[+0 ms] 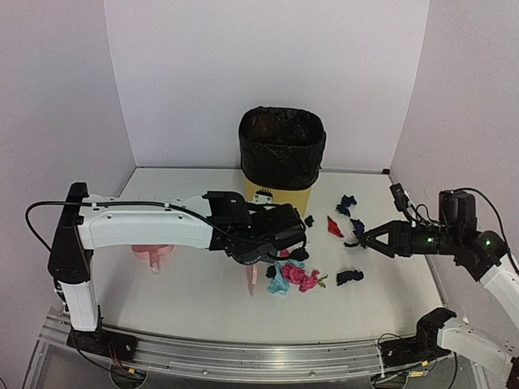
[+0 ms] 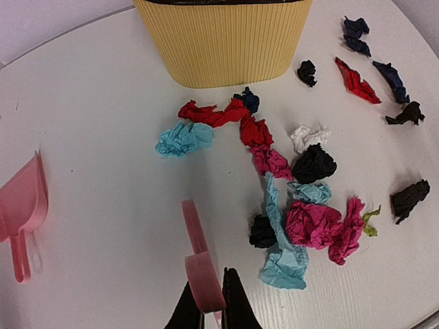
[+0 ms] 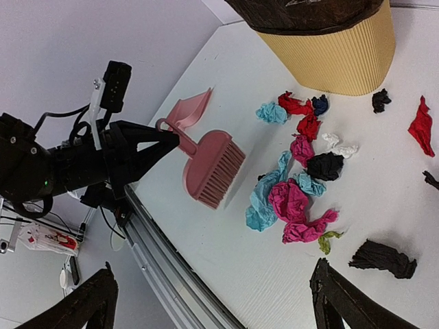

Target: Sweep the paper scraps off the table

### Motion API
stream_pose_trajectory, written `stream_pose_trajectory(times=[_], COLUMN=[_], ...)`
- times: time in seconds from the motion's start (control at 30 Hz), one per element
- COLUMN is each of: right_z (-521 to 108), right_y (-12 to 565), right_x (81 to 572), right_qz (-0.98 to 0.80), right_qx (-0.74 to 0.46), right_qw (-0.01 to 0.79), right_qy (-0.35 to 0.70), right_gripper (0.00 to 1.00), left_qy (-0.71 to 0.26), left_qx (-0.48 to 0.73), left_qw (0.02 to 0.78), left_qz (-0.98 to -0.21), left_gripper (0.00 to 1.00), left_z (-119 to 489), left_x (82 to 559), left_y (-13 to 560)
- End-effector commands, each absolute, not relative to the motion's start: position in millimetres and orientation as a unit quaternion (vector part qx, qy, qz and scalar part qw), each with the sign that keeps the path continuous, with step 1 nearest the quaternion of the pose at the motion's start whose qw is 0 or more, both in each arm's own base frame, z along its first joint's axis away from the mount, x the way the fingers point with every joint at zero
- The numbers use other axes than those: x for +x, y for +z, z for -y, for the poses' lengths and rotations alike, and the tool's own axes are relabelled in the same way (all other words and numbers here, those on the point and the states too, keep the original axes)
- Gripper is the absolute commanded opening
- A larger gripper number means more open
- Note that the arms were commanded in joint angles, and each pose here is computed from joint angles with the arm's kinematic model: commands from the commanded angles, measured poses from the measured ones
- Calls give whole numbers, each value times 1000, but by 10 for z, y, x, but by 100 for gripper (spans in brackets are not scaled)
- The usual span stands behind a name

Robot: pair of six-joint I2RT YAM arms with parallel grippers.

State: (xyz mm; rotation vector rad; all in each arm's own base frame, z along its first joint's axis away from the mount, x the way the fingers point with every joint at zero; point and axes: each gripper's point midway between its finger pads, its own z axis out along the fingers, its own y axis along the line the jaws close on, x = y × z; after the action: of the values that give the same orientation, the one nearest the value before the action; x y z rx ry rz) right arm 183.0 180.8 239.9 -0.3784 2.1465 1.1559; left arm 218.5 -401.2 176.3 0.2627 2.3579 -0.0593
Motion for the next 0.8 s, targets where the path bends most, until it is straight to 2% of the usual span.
stream_pose_trajectory(times=[0.0,0.17,0.33,0.47,0.57,0.67,0.77], right_z=[-1806,-1808,-1814,-1810,-1809,-1803,-1805], right_y=[2389,2395,2404,2402,2397,2387,2383], right_x=[1855,1858,1860,1869,1871,1879,1889], right_qz=[-822,-820,-819,-820,-820,-821,-822], right_qx=[-150,-155,-160,-161,-161,-161,-161], right_qw=[333,336,337,339,339,340,339], right_qy=[438,436,436,433,432,429,428], right_gripper=[95,95,95,95,95,95,95], left_qy=[-44,-77,-76,-25,-22,16,43], left_qx=[158,193,178,224,229,295,384], left_qw=[415,460,511,533,533,576,606], left_qz=[-895,-863,-838,-816,-814,-762,-696], left_gripper=[0,0,0,0,0,0,0], left_z=[3787,3657,3463,3461,3366,3379,3561], left_x=[2158,2137,2265,2590,3036,3268,3299], left_y=[2336,2641,2844,2707,2614,2603,2542])
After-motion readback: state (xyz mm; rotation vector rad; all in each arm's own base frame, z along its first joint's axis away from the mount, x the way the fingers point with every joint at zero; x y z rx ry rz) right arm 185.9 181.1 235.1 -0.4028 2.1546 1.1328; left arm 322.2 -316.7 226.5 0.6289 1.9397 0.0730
